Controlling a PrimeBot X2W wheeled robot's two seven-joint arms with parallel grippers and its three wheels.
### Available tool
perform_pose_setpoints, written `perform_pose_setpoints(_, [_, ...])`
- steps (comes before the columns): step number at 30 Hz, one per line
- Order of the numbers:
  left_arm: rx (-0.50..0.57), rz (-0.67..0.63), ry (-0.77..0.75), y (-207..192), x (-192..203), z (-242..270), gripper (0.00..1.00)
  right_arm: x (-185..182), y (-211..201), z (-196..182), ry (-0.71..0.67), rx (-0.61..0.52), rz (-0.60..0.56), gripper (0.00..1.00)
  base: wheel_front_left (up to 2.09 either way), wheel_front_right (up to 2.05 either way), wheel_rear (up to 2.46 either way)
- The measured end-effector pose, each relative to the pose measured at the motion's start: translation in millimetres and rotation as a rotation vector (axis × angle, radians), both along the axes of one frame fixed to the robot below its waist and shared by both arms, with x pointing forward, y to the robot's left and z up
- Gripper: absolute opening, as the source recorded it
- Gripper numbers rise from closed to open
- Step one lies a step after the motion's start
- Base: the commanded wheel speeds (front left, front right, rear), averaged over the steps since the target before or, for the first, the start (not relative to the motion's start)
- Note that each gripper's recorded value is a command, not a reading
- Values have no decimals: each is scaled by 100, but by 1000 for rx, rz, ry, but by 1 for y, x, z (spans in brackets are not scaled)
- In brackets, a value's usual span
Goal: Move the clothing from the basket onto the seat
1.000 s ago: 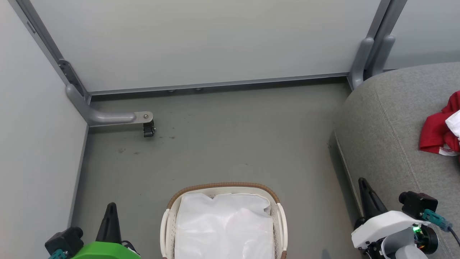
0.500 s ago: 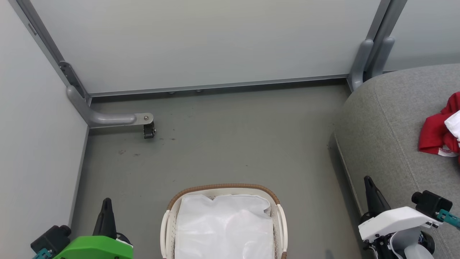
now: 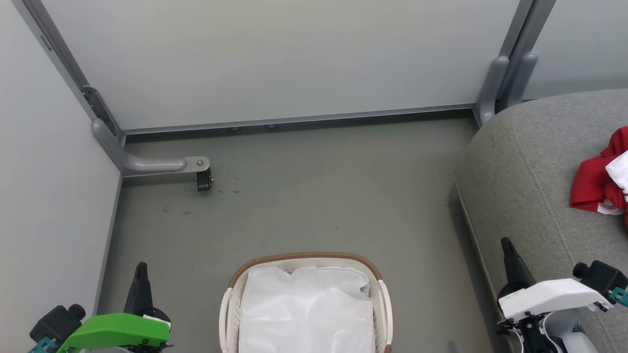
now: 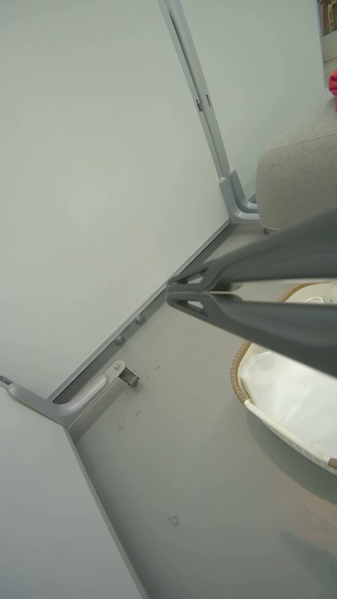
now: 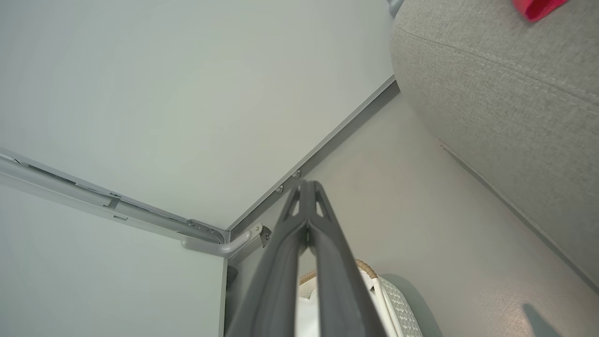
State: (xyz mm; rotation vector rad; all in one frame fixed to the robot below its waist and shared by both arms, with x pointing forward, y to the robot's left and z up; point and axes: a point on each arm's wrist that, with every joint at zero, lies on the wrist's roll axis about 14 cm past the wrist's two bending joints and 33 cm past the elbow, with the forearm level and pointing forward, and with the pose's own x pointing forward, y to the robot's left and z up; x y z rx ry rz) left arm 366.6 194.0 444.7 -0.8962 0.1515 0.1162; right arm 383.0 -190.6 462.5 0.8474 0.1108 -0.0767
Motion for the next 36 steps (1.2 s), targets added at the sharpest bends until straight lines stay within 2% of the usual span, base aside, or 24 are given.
perform_pose_setpoints(36, [-361, 38, -75, 3, 12, 27, 0, 2, -6, 17, -43, 387, -37, 0, 0, 0, 0])
